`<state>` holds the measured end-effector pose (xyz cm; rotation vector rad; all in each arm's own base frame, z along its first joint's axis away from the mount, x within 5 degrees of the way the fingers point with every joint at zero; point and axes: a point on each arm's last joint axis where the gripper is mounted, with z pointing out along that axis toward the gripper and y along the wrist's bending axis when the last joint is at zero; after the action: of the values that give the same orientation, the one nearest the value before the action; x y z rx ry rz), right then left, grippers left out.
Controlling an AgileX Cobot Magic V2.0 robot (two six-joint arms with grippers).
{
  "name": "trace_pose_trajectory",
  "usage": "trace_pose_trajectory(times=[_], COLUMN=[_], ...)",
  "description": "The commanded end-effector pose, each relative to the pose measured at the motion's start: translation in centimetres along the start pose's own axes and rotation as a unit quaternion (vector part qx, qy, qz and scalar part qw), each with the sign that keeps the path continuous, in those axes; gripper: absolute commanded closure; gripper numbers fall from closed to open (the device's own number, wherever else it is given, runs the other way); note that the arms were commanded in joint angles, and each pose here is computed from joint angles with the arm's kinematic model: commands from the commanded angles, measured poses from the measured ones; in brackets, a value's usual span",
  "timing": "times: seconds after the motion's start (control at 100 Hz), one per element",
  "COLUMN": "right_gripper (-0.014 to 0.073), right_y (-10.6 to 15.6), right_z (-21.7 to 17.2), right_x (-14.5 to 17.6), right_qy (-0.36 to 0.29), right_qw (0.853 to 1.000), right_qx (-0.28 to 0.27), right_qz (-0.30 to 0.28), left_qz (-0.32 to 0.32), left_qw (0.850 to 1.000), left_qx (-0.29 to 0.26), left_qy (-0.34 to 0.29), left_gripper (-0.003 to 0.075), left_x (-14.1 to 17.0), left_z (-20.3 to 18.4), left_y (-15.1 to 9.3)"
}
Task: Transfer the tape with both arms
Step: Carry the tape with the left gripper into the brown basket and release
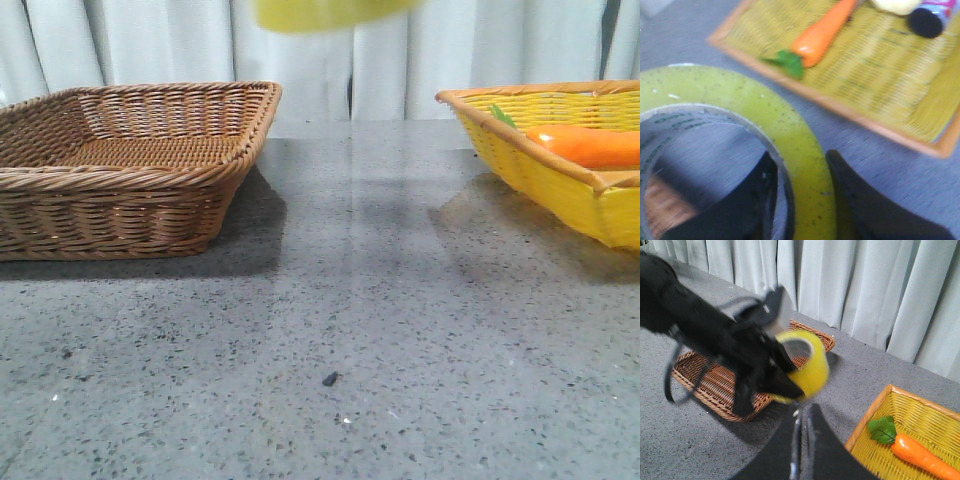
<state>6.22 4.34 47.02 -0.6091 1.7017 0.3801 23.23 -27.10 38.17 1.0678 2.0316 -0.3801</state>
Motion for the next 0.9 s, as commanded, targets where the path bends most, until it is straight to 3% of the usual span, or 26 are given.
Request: trace_pose_trajectory(times=[0.0, 0.13, 0.25, 0.52, 0.75, 0.89], right_gripper=[0.0669, 0.0669, 0.0669, 0.0669, 0.0669, 0.0669], right_y=[-0.2, -0.2, -0.2, -0.2, -0.2, -0.1], right_z=[-0.3, -0.3, -0.3, -0.3, -0.3, -0.3], right_x=[-1.0, -0.9, -0.9, -0.9, -0.9, -0.9], right_qy=[-0.037, -0.035, -0.035, -0.035, -0.035, -0.034], right_qw=[0.999, 0.999, 0.999, 0.999, 0.999, 0.999], right_qx=[0.007, 0.007, 0.007, 0.007, 0.007, 0.007], right_qz=[-0.007, -0.007, -0.007, -0.007, -0.007, -0.007], left_qz=[-0.004, -0.036, -0.06, -0.078, -0.102, -0.112], left_qw=[0.998, 0.996, 0.994, 0.993, 0.991, 0.99], left_qx=[-0.044, -0.081, -0.085, -0.08, -0.084, -0.079], left_qy=[-0.05, -0.016, 0.014, 0.027, 0.027, 0.034], left_gripper=[0.0741, 0.0741, 0.0741, 0.0741, 0.0739, 0.0653], left_x=[-1.3, 0.4, 2.4, 6.7, 7.8, 8.0], left_z=[-5.1, -6.1, -4.9, -1.0, -0.2, 0.4], left_y=[2.4, 5.3, 6.4, 6.5, 7.3, 7.4])
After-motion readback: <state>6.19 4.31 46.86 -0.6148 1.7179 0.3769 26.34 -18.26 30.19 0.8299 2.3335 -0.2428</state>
